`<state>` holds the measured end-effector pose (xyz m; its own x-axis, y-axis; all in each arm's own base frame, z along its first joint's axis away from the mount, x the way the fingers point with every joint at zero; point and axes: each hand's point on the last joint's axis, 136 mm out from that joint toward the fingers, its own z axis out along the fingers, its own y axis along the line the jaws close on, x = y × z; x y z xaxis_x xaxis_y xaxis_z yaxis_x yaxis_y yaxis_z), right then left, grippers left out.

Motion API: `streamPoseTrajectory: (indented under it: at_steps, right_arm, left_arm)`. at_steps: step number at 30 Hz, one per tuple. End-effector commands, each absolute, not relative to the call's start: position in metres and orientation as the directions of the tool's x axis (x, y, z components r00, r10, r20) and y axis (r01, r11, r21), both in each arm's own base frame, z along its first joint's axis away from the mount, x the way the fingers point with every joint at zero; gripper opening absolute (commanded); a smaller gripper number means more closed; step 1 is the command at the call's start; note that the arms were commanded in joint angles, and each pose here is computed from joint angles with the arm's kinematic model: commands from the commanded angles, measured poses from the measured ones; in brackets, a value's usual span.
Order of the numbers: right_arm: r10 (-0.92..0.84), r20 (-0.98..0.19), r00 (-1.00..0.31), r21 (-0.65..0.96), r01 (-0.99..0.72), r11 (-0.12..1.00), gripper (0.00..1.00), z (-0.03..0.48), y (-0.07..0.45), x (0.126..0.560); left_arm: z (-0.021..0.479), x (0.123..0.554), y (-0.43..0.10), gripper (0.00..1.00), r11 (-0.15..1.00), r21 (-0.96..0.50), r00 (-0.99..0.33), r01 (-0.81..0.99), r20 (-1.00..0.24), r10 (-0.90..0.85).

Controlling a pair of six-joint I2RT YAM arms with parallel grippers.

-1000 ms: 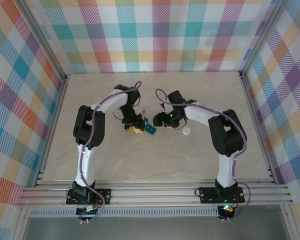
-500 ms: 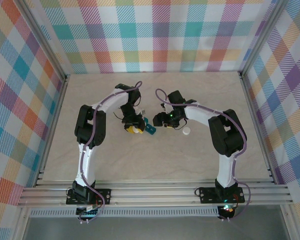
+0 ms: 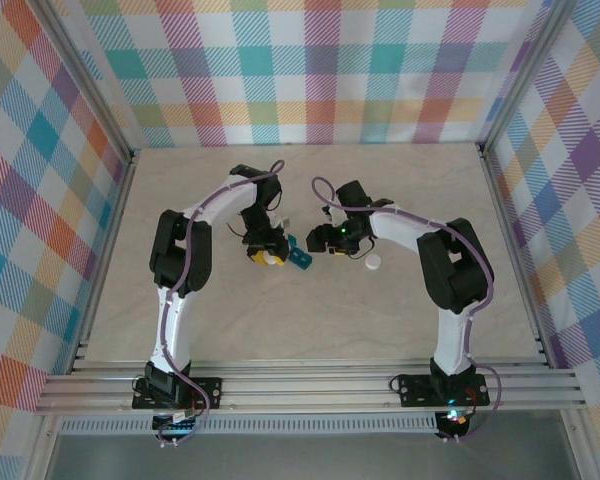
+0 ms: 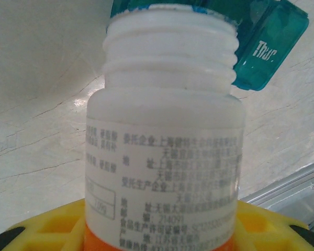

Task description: Sort the pills into containers

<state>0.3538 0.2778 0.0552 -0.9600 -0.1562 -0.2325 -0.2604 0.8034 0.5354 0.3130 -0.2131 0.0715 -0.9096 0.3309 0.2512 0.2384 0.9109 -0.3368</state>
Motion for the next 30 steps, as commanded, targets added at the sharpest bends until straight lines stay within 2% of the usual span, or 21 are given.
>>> streamPoseTrajectory:
  at_steps: [1, 30]
  right_arm:
    - [-0.145, -0.243, -0.959, 0.55, -0.259, 0.794, 0.74, 0.0597, 0.2793, 0.3582]
    - [-0.133, -0.243, -0.961, 0.555, -0.25, 0.793, 0.74, 0.0601, 0.2768, 0.3607]
  left_arm:
    - [0.0738, 0.3111, -0.2135, 0.0, 0.911, -0.329, -0.898, 0.25, 0.274, 0.346]
    - [0.0689, 0.3129, -0.2162, 0.0, 0.911, -0.293, -0.879, 0.289, 0.295, 0.374]
